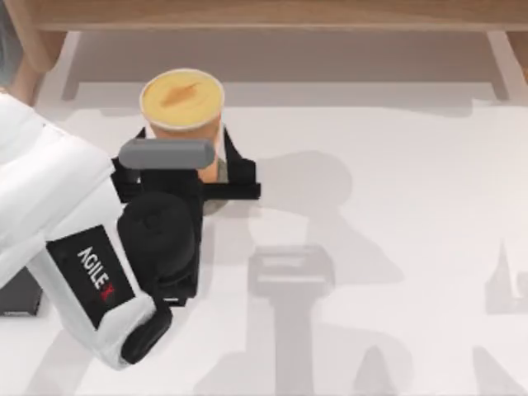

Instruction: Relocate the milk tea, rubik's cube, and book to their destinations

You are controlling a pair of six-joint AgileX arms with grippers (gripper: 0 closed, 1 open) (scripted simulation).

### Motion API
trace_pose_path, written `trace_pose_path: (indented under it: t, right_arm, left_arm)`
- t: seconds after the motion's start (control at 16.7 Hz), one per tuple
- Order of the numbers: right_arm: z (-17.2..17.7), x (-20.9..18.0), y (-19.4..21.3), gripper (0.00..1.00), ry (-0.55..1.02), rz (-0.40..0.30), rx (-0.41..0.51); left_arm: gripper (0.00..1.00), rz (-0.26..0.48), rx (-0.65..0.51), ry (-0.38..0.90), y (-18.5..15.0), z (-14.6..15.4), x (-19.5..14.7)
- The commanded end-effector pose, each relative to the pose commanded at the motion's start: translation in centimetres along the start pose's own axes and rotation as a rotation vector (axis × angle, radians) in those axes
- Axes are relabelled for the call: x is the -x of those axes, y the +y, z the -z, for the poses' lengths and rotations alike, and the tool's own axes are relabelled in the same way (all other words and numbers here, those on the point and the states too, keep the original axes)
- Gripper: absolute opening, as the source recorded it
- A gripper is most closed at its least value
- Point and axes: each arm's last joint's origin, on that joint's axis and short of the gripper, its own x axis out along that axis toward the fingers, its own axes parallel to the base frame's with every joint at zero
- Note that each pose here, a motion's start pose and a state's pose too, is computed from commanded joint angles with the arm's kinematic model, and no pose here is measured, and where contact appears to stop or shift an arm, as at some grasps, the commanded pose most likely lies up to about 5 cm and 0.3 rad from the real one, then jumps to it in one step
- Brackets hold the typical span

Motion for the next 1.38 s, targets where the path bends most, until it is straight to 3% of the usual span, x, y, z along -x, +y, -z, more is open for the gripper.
trace_pose_path:
  t: [0.24,0.78,1.38]
  right_arm:
    - [0.0,0.0,0.0,1.0,0.0,0.0,0.0]
    - [0.0,0.0,0.0,1.0,0.0,0.0,0.0]
    - [0.0,0.0,0.0,1.0,0.0,0.0,0.0]
  left_arm:
    - [1.0,-0.003,-0.002,0.003,0.1,0.0,-0.1]
    - [1.0,-0.004,-0.002,0.003,0.1,-4.7,1.8]
    - [1.0,-0.002,0.003,-0.005,1.1,-6.3,1.9]
